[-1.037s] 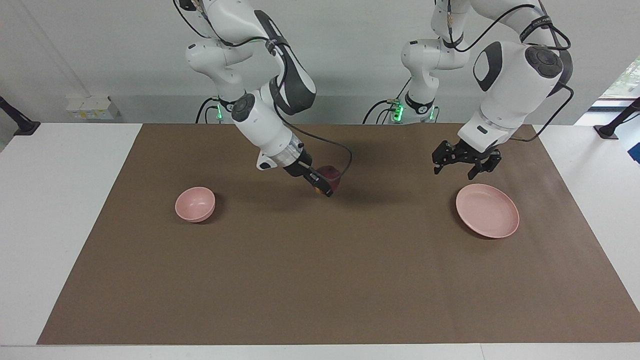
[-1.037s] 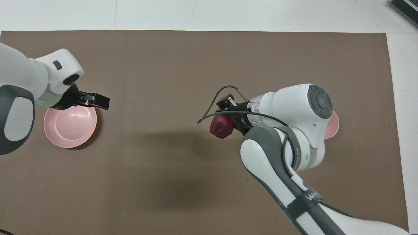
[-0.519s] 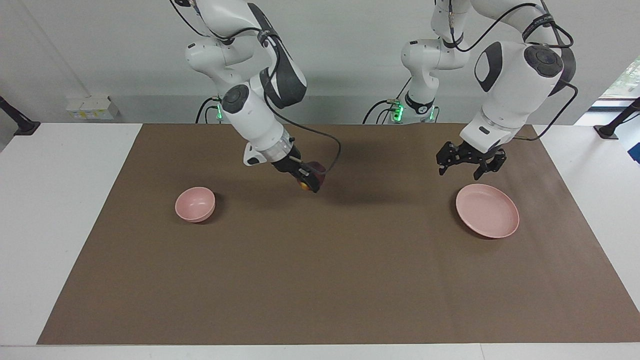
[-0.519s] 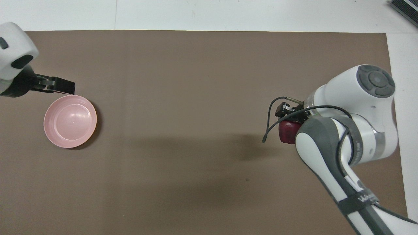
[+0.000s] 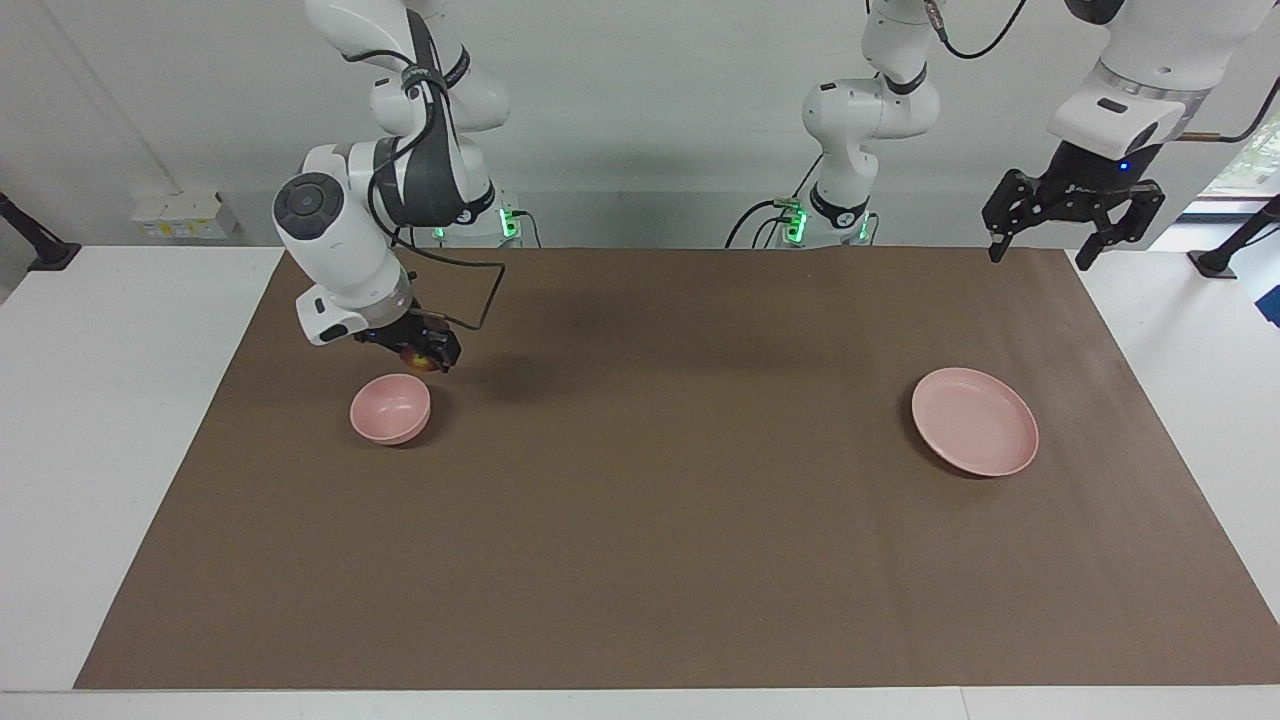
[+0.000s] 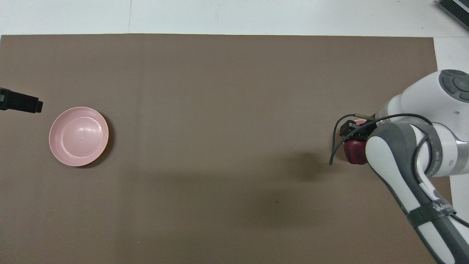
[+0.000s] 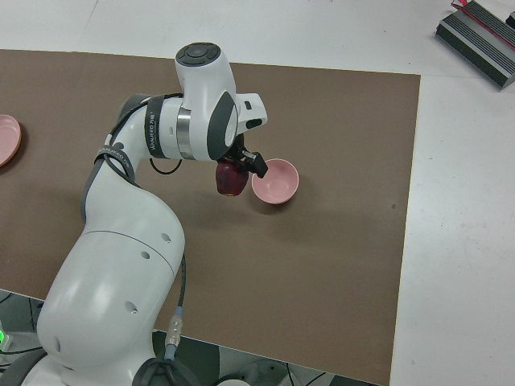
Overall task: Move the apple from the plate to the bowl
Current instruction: 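Carry the apple to the pink cup while the left gripper withdraws, then lower the apple into the small pink cup with the right gripper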
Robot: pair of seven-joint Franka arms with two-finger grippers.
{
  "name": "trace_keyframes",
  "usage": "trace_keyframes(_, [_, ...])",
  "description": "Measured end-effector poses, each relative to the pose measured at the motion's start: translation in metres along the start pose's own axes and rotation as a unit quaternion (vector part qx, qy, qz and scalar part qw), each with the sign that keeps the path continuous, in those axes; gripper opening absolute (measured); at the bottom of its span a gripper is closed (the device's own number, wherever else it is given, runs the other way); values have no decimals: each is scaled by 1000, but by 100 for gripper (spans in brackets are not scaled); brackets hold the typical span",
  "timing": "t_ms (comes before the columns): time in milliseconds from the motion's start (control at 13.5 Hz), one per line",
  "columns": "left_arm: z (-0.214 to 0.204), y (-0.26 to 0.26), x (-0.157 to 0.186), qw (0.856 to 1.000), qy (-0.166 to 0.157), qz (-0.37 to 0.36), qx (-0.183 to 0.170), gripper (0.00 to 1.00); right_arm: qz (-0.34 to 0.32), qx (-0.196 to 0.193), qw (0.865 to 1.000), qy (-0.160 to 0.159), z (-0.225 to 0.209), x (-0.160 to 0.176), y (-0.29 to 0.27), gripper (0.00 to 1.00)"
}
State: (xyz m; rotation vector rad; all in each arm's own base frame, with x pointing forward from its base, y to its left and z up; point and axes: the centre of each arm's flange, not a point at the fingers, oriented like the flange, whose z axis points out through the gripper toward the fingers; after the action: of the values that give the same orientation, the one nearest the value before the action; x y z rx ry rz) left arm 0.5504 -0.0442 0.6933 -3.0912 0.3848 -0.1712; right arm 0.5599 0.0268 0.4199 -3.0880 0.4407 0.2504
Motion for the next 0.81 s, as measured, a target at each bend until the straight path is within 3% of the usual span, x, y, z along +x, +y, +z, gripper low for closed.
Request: trace_keyframes(815, [-5,0,-22,999,-31,-23,-3,100,-67,-29,997,-2,17,15,44,72])
